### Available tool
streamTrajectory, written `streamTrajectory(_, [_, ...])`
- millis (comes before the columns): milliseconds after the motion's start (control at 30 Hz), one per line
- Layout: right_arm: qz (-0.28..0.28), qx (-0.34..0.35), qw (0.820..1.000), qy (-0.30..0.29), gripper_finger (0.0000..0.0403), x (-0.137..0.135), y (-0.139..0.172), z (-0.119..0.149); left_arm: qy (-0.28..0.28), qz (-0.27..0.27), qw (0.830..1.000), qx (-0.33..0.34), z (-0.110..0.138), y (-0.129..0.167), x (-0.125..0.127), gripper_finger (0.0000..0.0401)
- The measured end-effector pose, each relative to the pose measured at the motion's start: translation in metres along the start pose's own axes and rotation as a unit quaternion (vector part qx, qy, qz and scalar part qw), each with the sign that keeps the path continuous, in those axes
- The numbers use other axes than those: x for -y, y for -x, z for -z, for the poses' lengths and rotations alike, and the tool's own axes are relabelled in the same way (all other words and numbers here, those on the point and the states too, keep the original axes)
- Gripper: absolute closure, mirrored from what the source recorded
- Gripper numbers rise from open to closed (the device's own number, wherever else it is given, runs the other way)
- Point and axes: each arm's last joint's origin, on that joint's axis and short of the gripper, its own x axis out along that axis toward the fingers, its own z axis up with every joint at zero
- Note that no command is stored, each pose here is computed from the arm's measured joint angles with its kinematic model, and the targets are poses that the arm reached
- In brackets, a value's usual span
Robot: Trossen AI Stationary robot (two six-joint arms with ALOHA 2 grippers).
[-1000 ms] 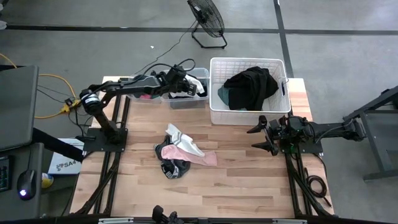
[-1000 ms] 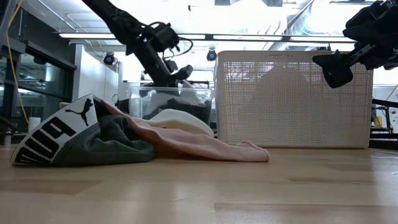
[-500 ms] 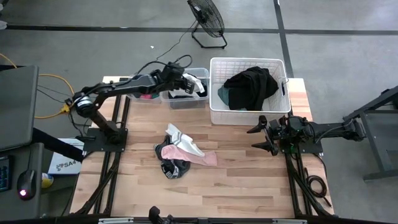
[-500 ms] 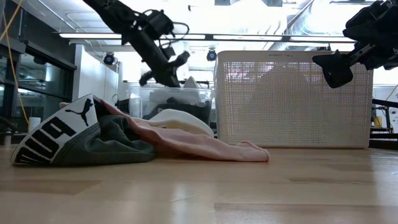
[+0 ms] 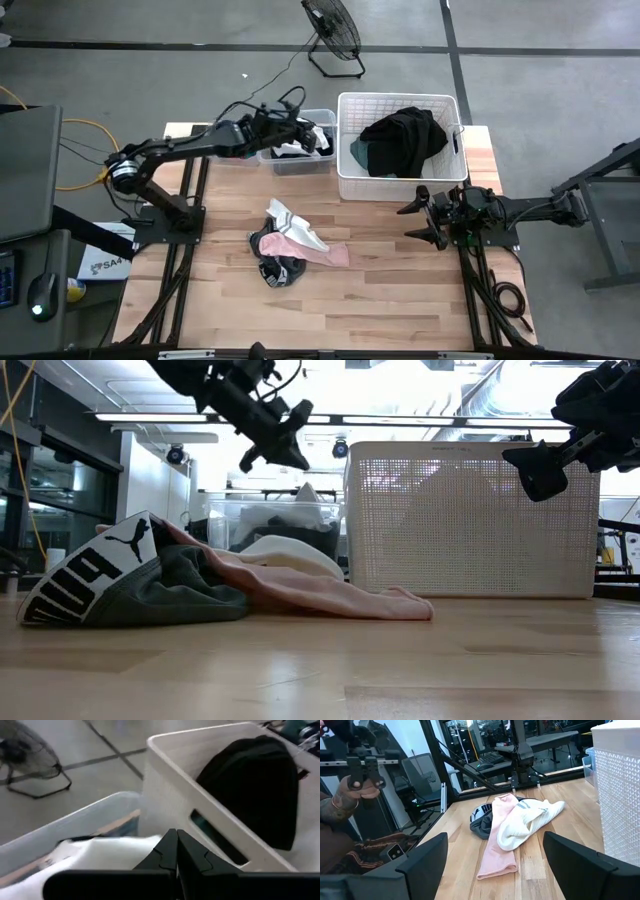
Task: Pick & Place Cloths
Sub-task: Put the white boxer into the right transparent bin
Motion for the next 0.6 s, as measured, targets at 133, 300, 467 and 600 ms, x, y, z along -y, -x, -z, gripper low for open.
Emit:
streamTrajectory(133, [0.000, 0.000, 1.000, 0.000, 0.0085, 0.000, 0.000, 0.000, 0.005, -0.001, 1.000, -0.007, 0.010, -0.015, 0.001, 0.0401])
streamTrajectory(300, [0.000, 0.000, 1.000, 0.000, 0.0085, 0.000, 0.000, 0.000, 0.026, -0.002, 0.999, -0.022, 0.022, -0.033, 0.000, 0.0401])
streamTrajectory(467, [0.000, 0.000, 1.000, 0.000, 0.0085, 0.000, 0.000, 0.000, 0.032, -0.036, 0.998, -0.037, 0.032, -0.045, -0.008, 0.0401])
streamTrajectory(600, [0.000, 0.000, 1.000, 0.000, 0.0085, 0.000, 0.000, 0.000, 0.033, -0.054, 0.996, -0.066, 0.041, -0.051, -0.014, 0.0401])
